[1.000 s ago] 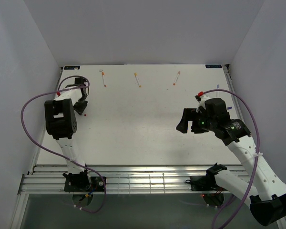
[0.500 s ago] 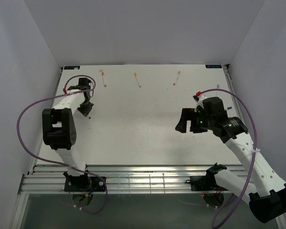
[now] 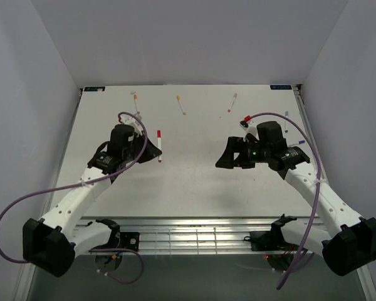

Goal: Open the pen caps

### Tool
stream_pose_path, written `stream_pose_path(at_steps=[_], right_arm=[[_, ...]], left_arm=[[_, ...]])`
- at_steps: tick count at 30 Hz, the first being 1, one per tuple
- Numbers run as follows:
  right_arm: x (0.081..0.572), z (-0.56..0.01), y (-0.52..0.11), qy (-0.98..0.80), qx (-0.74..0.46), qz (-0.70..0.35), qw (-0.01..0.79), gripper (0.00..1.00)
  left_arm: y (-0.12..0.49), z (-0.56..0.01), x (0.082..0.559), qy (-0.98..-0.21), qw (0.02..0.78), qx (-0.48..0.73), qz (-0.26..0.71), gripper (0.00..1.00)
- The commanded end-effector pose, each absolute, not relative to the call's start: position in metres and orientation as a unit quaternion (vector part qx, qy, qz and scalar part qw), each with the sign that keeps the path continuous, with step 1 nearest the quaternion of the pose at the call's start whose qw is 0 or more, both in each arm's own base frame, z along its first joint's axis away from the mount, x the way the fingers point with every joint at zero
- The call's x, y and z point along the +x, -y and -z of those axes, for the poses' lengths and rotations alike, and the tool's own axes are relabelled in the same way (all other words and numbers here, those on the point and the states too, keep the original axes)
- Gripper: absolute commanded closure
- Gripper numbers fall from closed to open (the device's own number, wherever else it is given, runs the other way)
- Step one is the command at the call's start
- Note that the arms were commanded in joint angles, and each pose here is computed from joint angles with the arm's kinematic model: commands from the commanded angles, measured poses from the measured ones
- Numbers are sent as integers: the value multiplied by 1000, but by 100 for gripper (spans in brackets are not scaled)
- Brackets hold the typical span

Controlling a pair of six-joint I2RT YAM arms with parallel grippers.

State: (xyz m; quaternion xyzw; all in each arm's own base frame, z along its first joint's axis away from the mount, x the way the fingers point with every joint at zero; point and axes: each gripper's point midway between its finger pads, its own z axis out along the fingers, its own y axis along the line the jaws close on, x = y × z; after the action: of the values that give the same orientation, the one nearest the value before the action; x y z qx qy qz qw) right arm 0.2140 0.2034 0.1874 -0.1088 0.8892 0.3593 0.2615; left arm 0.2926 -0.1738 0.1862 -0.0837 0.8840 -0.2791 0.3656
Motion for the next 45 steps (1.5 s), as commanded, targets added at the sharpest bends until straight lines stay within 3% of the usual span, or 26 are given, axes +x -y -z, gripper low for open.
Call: stream_pose_path(at_steps=[1,4,15,24,27,29,36,39,40,41,45], right_arm=[[228,-224,-233,-830,-138,-445,307,8],[235,-239,-250,-795,-133,-498,318,0],[238,-247,-315,-767,-151,-553,289,17],[239,-247,-342,-763,-155,-560,282,21],[238,-242,-348,-764,-156,-562,275,28],[238,-242,-352,-762,-158,-565,275,39],[230,-238,-357,-763,-160,-563,274,53],[228,-235,-357,-764,-162,-563,270,74],[227,-235,-357,-764,-162,-564,268,88],[226,-234,-357,-764,-162,-565,265,92],[220,-233,-354,-762,-159,-569,266,92]], left_arm=[[212,-216,256,-833,378,9,405,91],[222,-204,227,-826,347,29,443,92],[246,-206,179,-803,314,60,502,96],[258,-200,172,-809,302,66,500,100],[260,-202,171,-808,304,67,501,100],[262,-203,170,-808,302,67,502,100],[265,-214,174,-802,310,71,505,100],[266,-219,175,-800,315,77,504,100],[266,-220,175,-800,315,77,504,100],[266,-220,175,-800,316,77,504,100],[266,-220,176,-802,315,80,501,100]])
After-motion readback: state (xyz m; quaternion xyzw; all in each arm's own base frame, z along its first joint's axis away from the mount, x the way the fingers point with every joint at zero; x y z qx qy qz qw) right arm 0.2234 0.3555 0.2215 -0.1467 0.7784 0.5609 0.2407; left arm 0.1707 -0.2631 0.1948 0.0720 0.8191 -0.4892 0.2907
